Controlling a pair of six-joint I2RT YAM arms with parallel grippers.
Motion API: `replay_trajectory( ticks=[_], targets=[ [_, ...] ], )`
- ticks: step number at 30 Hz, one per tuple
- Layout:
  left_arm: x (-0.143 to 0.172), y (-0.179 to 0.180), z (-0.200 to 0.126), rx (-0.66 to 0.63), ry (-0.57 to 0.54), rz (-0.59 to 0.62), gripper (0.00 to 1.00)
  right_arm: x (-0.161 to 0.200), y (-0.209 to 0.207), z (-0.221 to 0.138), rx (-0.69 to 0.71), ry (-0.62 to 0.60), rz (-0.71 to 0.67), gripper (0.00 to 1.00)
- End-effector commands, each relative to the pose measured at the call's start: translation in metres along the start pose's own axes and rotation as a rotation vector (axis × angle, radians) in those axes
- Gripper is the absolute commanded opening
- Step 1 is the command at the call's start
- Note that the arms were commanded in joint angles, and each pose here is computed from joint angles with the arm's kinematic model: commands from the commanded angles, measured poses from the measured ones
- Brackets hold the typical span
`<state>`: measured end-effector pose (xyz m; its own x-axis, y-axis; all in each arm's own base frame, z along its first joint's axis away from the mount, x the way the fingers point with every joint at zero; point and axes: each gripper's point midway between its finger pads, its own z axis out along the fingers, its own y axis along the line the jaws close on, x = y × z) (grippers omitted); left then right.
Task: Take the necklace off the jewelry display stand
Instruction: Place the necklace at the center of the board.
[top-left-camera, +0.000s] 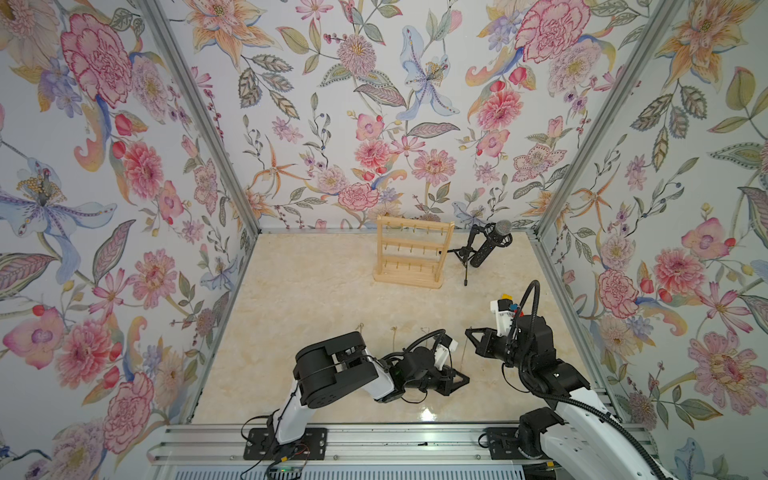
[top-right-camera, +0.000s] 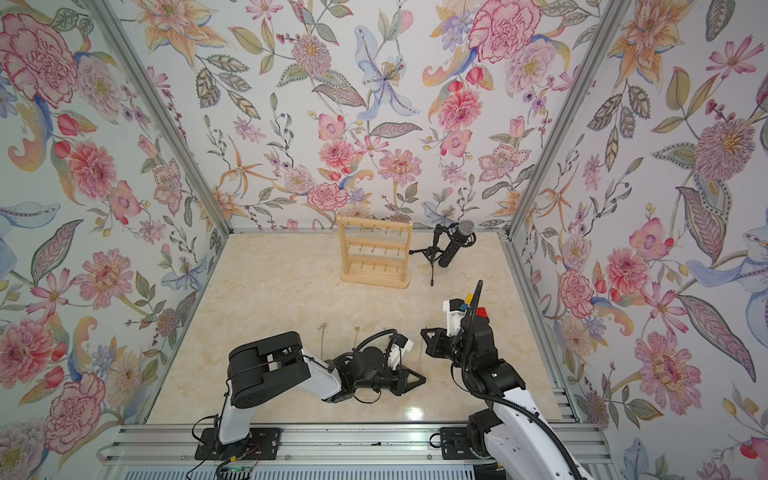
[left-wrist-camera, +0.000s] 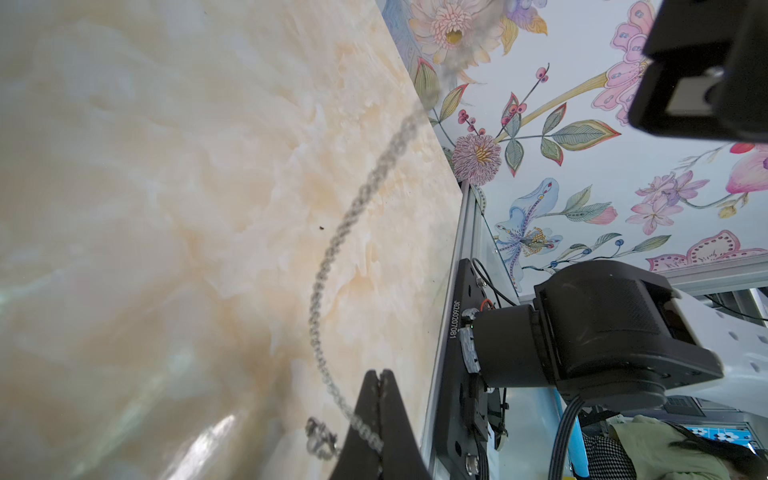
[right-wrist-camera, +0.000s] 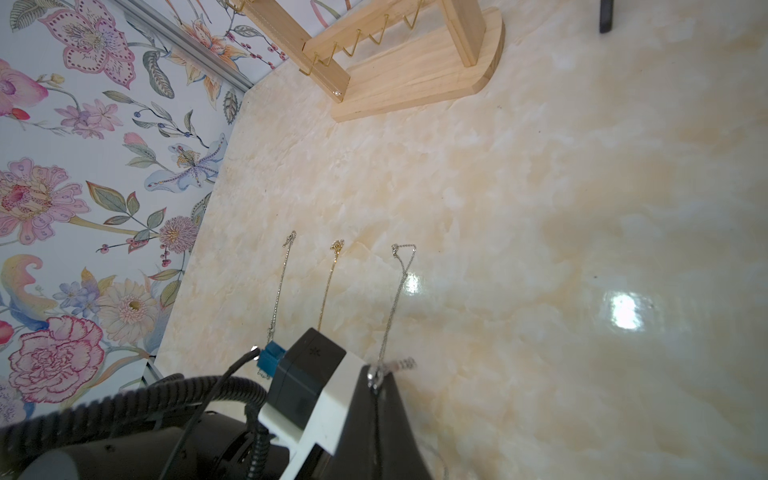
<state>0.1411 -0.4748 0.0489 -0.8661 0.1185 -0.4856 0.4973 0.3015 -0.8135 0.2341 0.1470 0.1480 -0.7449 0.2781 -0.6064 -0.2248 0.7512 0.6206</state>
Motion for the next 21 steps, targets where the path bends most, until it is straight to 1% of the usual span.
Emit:
replay_trajectory(
  ticks=[1, 11, 21],
  targets=[
    [-0.002, 0.013, -0.001, -0.016, -0.017, -0.034, 0.00, -0.003, -0.004, 0.004, 0.007, -0.018, -0.014, 0.00],
    [-0.003, 0.023, -0.002, -0.064, -0.017, -0.047, 0.06, -0.001, -0.012, 0.014, 0.028, 0.003, -0.024, 0.00],
    [-0.005, 0.031, -0.006, -0.117, -0.025, -0.053, 0.18, 0.000, -0.014, 0.019, 0.031, 0.012, -0.028, 0.00]
  ],
)
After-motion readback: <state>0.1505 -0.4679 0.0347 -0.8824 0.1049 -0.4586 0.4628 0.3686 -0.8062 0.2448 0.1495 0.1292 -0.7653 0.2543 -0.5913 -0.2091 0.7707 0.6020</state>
